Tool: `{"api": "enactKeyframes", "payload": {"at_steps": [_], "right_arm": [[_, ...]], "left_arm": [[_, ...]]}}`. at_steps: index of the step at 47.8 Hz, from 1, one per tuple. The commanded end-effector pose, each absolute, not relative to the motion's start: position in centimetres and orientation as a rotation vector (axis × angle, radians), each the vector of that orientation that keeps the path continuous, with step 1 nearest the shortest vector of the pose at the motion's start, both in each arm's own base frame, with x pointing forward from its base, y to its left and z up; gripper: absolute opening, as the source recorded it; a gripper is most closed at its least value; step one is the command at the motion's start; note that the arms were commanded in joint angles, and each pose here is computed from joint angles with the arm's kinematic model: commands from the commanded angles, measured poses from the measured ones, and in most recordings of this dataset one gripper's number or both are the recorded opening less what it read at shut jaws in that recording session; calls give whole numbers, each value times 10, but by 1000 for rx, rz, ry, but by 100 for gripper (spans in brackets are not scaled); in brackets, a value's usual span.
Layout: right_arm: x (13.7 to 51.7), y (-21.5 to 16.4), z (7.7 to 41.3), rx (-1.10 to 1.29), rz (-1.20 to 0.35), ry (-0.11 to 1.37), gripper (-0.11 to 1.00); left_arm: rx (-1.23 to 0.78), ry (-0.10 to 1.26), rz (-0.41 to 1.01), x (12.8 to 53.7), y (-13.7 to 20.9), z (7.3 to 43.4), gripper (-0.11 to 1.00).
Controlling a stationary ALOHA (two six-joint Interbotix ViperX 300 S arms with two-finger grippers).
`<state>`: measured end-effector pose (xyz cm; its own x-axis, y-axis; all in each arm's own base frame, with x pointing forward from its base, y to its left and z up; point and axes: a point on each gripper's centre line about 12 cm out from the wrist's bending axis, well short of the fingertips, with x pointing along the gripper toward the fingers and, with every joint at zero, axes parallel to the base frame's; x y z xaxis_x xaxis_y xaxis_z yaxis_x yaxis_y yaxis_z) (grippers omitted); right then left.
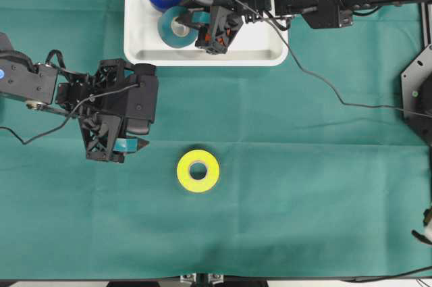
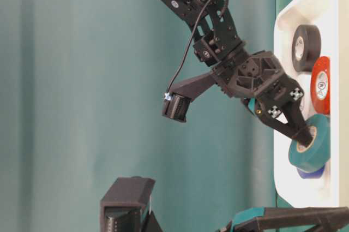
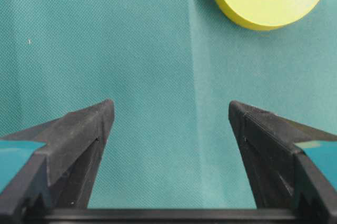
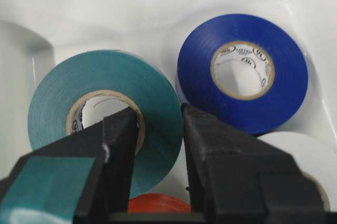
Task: Put the tape alternately from left to right into the white case.
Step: 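Release the teal roll in the case and withdraw the right gripper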
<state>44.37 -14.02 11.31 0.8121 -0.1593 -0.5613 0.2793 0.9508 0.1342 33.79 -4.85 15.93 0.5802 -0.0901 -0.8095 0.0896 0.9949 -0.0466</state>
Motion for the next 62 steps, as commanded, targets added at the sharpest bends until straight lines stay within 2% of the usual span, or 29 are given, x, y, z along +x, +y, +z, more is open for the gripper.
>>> {"api": "enactKeyframes", "payload": {"at_steps": [1, 8, 16, 18, 19, 24, 40, 62], "right_arm": [[450, -143, 131, 208, -235, 530, 28], [451, -142, 132, 206, -230, 523, 31], [451, -141, 131, 200, -226, 526, 78], [451, -141, 132, 198, -226, 525, 86], [452, -141, 133, 198, -225, 524, 87], [452, -142, 133, 199, -226, 522, 79], [448, -134, 147, 190, -216, 506, 79], [422, -91, 176, 167, -139, 475, 79]], "left_arm": [[-3, 903, -113, 341, -51, 173, 84], [-2, 906, -114, 340, -52, 172, 84], [-3, 905, -113, 341, -51, 172, 84], [-2, 906, -113, 340, -51, 172, 84], [-1, 905, -113, 341, -51, 172, 84], [-2, 906, -113, 340, -51, 172, 84], [-3, 905, -113, 341, -51, 173, 84], [-1, 905, -113, 341, -51, 172, 84]]}}
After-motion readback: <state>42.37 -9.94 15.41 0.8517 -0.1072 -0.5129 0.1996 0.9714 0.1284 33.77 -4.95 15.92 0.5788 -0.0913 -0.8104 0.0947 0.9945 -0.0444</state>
